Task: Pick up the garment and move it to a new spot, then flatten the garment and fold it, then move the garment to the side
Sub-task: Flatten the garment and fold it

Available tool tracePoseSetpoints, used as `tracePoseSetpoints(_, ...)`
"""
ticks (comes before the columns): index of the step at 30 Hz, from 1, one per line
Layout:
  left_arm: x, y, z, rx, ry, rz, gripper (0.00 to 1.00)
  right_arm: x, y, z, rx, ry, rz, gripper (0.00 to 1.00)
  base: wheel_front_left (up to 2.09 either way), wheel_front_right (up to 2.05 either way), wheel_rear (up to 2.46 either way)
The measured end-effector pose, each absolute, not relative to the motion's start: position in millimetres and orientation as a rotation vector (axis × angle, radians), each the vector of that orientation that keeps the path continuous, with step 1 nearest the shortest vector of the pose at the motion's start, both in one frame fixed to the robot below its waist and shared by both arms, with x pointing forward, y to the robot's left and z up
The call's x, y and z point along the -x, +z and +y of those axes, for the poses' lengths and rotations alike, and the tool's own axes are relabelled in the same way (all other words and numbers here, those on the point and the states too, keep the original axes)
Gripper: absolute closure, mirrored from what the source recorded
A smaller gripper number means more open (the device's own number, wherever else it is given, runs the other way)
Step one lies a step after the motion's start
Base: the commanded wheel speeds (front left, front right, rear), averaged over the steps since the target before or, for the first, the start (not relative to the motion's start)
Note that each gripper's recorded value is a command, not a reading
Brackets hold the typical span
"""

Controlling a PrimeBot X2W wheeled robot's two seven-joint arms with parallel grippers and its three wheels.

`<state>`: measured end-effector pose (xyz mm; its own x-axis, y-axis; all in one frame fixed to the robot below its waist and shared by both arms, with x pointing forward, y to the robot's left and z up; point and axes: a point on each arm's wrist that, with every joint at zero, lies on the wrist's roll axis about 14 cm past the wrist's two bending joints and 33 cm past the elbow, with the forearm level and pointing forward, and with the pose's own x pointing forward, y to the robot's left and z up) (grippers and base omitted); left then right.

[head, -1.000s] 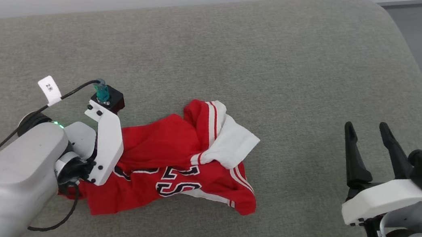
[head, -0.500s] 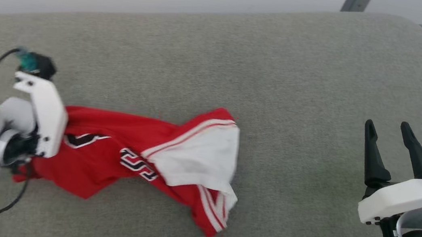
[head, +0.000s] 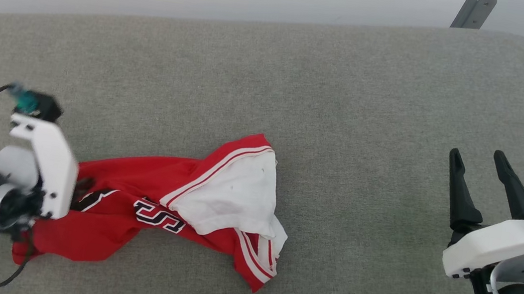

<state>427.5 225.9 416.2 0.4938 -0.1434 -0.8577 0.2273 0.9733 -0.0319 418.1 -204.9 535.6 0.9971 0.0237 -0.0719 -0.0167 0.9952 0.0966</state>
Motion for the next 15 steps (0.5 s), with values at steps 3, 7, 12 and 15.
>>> tracePoseSetpoints(3, -437, 437, 201, -0.116, -0.294, 0.989, 0.0, -416, 539, -204, -0.094, 0.024, 0.064, 0.0, 0.0, 0.0, 0.0)
tracePoseSetpoints(7, -442, 460, 157, -0.162, -0.42, 0.956, 0.0, -410, 543, -209, -0.091, 0.012, 0.055, 0.0, 0.0, 0.0, 0.0)
tracePoseSetpoints(12, -435, 473, 100, -0.215, -0.589, 0.961, 0.0, -402, 544, -216, -0.091, -0.007, 0.05, 0.0, 0.0, 0.0, 0.0)
tracePoseSetpoints(15, -424, 471, 72, -0.241, -0.677, 0.994, 0.0, -396, 544, -222, -0.093, -0.024, 0.05, 0.0, 0.0, 0.0, 0.0)
